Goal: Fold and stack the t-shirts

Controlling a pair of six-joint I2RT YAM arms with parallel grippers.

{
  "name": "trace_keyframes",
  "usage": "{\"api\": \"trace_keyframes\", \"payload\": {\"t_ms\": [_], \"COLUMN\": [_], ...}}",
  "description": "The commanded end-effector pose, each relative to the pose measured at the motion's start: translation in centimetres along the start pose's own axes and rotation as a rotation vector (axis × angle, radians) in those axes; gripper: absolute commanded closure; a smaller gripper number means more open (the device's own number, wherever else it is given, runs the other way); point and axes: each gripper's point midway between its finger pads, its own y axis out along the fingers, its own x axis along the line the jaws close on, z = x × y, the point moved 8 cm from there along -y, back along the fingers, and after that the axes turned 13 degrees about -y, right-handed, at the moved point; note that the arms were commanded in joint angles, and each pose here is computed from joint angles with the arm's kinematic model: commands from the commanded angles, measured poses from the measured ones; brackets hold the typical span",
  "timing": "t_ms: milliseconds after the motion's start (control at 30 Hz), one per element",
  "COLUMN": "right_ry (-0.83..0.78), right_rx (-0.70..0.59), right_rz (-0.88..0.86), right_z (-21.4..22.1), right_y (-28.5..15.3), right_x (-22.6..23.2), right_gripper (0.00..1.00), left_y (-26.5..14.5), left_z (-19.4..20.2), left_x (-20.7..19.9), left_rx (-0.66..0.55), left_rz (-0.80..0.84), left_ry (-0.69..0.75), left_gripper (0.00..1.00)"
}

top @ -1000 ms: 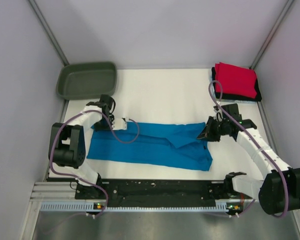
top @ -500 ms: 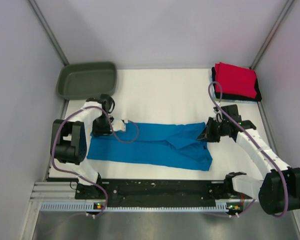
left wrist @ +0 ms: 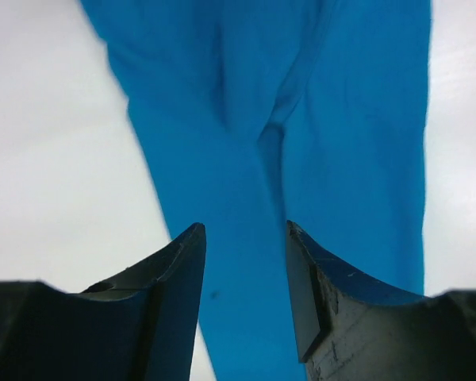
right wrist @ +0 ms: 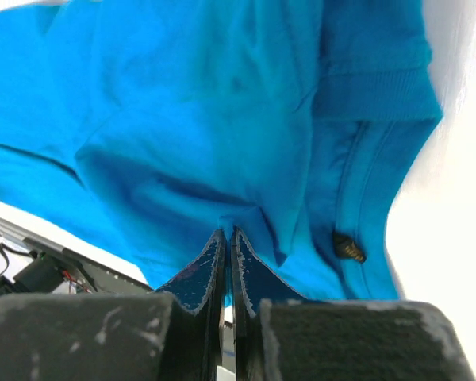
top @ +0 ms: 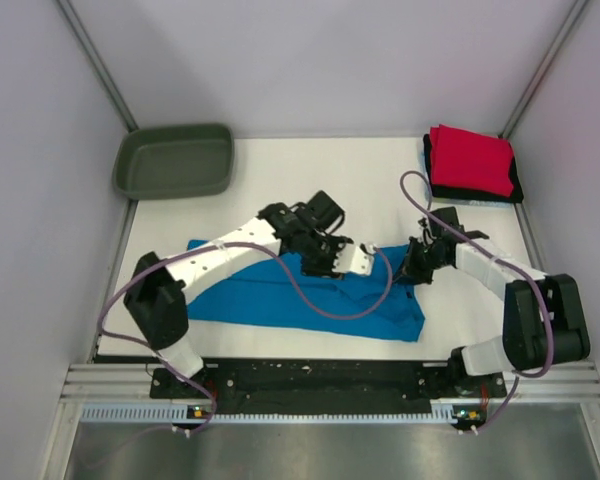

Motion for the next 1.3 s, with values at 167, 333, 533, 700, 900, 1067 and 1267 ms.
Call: {"api": "trace_keyframes", "payload": {"t_ms": [167,333,533,700,900,1067,1267], "right_ry": [0.006,0.017,0.013,0.012,0.011,0.011,0.005], "right_rx": [-0.046,-0.036,-0.042,-0.039,-0.037,-0.034,-0.041], "right_rz": [0.023,0.010,0.005,0.013,0.010,0.009,0.005], "right_z": [-2.5,-2.7,-2.8,-2.5,-2.0,-1.7,-1.7], "right_y": [2.3,3.1,3.1,3.1,3.0,3.0,2.7], "right_x": [-1.2,-1.6,-1.5,-1.7,-1.8,-1.9,-1.7], "right_gripper": [1.00,1.00,1.00,1.00,1.00,1.00,1.00], "left_y": [8.9,11.8,13.6,14.7,14.9,15.7,15.3], "left_z": [-4.3,-4.2,-3.0,-2.4,-2.7,-2.4,-3.1], "left_x": [-3.5,-4.5,-4.2,-4.2,-3.6,-4.0,-4.0], "left_rx": [-0.120,-0.081,-0.006,0.006,0.016,0.014,0.003], "left_rz": [0.172,0.208,0.191,0.187,0.136,0.177,0.199], "left_ry": [0.035,0.084,0.124,0.129,0.124,0.111,0.094], "left_gripper": [0.51,0.51,0.51,0.51,0.58,0.65,0.62]}}
